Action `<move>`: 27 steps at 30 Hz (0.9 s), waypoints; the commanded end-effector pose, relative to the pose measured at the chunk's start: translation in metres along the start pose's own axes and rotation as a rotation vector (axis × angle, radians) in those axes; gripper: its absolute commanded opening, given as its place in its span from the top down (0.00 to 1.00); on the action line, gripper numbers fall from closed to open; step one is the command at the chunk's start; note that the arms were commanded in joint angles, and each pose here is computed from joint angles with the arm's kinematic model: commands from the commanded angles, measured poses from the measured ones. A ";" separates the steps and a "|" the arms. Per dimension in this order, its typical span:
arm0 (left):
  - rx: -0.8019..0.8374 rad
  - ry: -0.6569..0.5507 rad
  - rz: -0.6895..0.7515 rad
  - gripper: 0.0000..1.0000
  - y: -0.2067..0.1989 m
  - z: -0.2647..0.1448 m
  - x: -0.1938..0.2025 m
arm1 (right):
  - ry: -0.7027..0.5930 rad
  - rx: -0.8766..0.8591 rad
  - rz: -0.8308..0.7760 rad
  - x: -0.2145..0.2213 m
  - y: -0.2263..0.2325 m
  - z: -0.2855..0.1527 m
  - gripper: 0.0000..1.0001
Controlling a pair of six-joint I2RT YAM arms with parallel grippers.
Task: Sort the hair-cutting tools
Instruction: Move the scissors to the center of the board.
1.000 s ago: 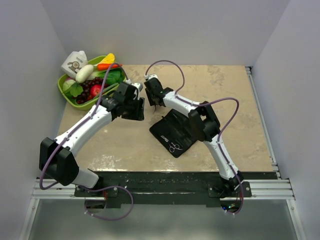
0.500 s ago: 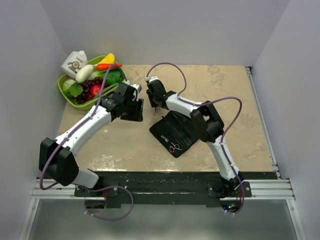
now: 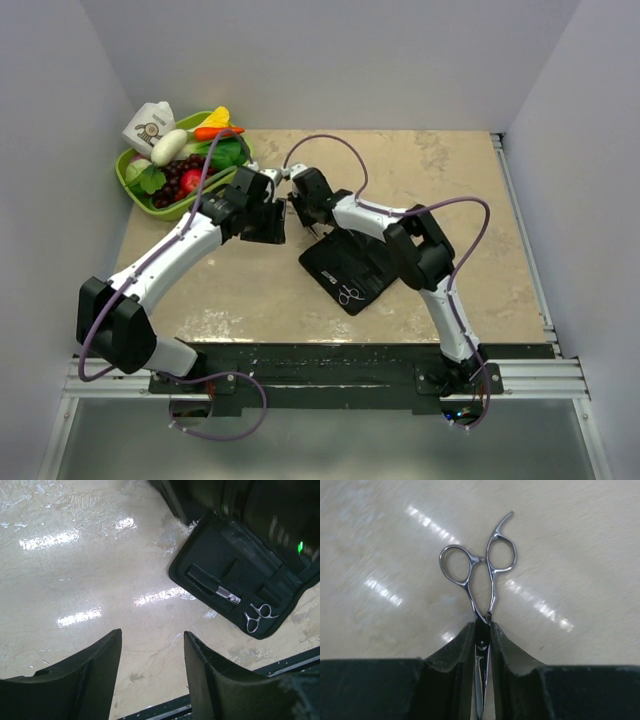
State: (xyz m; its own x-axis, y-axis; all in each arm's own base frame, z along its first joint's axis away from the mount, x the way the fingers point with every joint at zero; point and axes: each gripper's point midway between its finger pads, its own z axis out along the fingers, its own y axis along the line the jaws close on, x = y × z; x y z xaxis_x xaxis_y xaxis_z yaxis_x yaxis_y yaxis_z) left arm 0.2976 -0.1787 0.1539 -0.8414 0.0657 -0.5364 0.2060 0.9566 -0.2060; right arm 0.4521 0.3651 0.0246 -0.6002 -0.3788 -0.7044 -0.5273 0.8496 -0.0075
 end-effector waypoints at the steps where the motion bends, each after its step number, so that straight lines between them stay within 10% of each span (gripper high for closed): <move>1: 0.012 -0.084 -0.036 0.43 -0.002 -0.016 -0.021 | 0.231 -0.272 -0.232 0.090 0.069 -0.033 0.78; 11: -0.029 -0.236 -0.086 0.43 0.007 -0.049 -0.062 | 0.229 -0.571 -0.501 0.129 0.136 -0.071 0.75; 27: -0.062 -0.491 -0.110 0.42 0.012 -0.123 -0.108 | 0.010 -0.346 -0.430 0.029 0.127 -0.091 0.54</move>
State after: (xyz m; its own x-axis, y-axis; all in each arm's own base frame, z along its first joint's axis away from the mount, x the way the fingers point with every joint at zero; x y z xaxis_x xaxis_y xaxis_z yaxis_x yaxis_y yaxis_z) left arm 0.3101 -0.1460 0.2367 -0.7059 -0.0723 -0.7047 0.0965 0.9757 -0.1968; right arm 0.3069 0.4233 0.0234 -0.2934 -0.6995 -0.6516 -0.9158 0.4011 -0.0183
